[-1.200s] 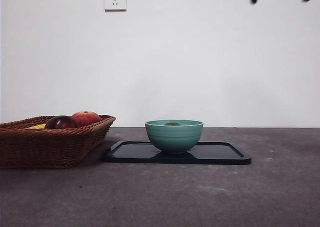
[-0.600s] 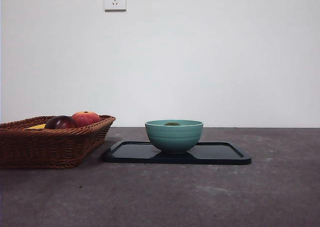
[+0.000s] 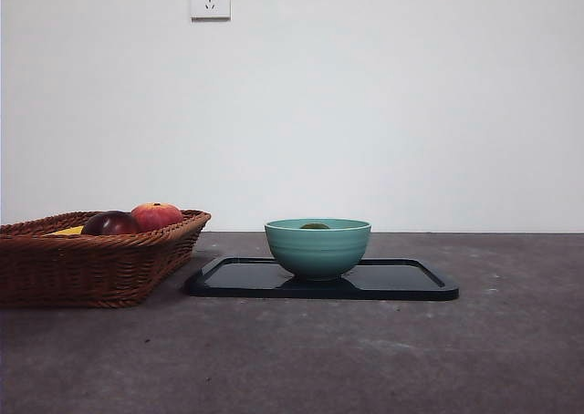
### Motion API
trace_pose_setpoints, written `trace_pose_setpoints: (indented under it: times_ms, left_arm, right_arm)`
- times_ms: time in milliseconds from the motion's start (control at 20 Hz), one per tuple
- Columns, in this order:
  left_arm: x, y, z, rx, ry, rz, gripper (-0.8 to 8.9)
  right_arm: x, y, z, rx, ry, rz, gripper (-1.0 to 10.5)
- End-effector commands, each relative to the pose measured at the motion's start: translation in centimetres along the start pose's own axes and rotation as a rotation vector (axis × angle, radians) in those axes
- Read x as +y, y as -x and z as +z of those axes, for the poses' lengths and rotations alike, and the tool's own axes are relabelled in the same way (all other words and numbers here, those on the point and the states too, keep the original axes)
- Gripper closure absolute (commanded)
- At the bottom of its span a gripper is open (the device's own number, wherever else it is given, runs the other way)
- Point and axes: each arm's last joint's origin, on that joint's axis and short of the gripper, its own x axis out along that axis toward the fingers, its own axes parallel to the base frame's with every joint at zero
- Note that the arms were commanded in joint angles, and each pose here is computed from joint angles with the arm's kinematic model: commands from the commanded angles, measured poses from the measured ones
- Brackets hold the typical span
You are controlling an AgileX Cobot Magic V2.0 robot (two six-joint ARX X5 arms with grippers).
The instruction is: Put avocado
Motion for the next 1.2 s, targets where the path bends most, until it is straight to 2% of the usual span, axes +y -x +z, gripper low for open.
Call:
trace_pose_setpoints:
  times_ms: [50, 100, 200, 250, 900, 1050, 1200]
  left_arm:
    - [0.0, 0.2, 0.3, -0.018, -0.012, -0.010, 3.02]
    - [0.0, 0.2, 0.3, -0.018, -0.011, -0.011, 4.14]
    - [0.0, 0.2, 0.3, -0.018, -0.011, -0.010, 7.21]
    - [0.0, 0.2, 0.3, -0.018, -0.011, -0.010, 8.07]
    - [0.0, 0.2, 0.3, -0.018, -0.006, 0.003, 7.95]
    - [0.5, 0.0, 0.3, -0.020, 0.049, 0.116, 7.96]
    - [1.5, -0.4, -0.2, -0.011, 0.146, 0.335, 7.95]
  right_arm:
    - [0.1, 0.2, 0.3, -0.022, 0.000, 0.012, 4.3]
    - [0.1, 0.2, 0.3, -0.022, 0.001, 0.012, 5.0]
    - [0.1, 0.2, 0.3, -0.022, 0.001, 0.012, 8.0]
    - [0.1, 0.2, 0.3, -0.022, 0.004, 0.012, 9.5]
    - [0.1, 0.2, 0.3, -0.021, 0.005, 0.012, 9.4]
    - [0.1, 0.2, 0.3, -0.021, 0.005, 0.012, 9.4]
    - [0.1, 0.2, 0.3, -0.021, 0.005, 0.012, 9.4]
